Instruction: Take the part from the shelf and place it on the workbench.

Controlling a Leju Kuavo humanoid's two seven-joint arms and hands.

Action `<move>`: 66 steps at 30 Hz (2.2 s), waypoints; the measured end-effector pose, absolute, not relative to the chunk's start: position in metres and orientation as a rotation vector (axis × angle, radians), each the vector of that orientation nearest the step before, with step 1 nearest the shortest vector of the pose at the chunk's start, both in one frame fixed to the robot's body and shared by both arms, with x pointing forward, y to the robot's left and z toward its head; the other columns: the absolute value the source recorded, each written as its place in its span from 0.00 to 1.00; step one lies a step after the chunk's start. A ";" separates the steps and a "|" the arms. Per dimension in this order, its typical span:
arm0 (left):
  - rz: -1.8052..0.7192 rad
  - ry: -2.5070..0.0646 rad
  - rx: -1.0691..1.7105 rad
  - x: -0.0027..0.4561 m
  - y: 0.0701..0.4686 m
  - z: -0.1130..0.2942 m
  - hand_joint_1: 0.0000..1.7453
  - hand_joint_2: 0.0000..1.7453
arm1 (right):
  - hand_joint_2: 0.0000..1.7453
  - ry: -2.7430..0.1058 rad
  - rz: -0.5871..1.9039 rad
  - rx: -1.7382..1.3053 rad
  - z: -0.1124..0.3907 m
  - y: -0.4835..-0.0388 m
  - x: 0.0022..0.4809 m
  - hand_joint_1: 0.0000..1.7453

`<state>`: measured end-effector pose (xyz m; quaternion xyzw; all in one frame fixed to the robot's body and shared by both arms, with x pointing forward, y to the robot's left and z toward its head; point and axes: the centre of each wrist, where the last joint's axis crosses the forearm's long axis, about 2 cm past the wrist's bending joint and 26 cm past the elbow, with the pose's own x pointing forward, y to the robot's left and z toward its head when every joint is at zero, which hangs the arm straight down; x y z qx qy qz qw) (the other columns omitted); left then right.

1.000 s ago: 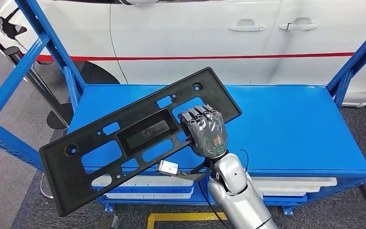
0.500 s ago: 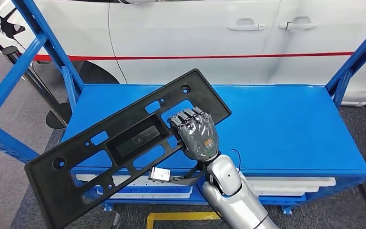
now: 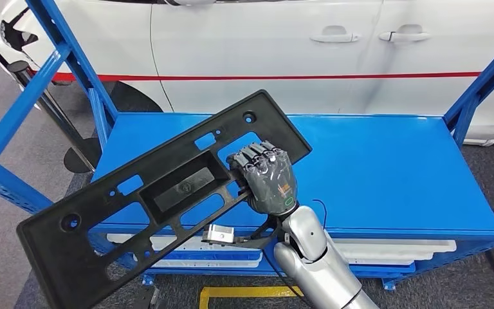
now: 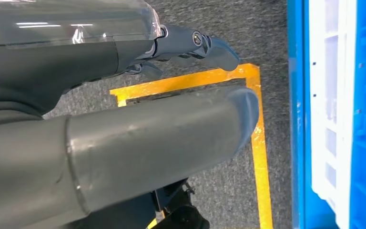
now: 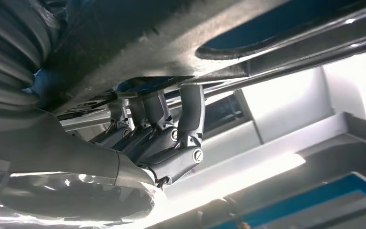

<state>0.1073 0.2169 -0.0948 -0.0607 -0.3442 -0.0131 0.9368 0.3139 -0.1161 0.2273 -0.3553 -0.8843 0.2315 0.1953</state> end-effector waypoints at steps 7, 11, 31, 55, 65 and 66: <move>-0.024 -0.688 -0.134 0.107 0.216 -0.095 0.00 0.00 | 1.00 -2.487 0.624 -0.970 0.231 -0.113 0.310 1.00; -0.024 -0.686 -0.134 0.107 0.216 -0.095 0.00 0.00 | 1.00 -2.484 0.626 -0.969 0.229 -0.114 0.309 1.00; -0.027 -0.691 -0.142 0.111 0.214 -0.093 0.00 0.00 | 1.00 -2.486 0.623 -0.986 0.230 -0.118 0.308 1.00; -0.028 -0.708 -0.154 0.115 0.212 -0.092 0.00 0.00 | 1.00 -2.505 0.644 -1.014 0.234 -0.117 0.308 1.00; -0.074 -0.691 -0.159 0.112 0.212 -0.093 0.00 0.00 | 1.00 -2.537 0.673 -1.009 0.231 -0.117 0.303 1.00; -0.077 -0.688 -0.159 0.112 0.212 -0.093 0.00 0.00 | 1.00 -2.537 0.674 -1.006 0.230 -0.117 0.302 1.00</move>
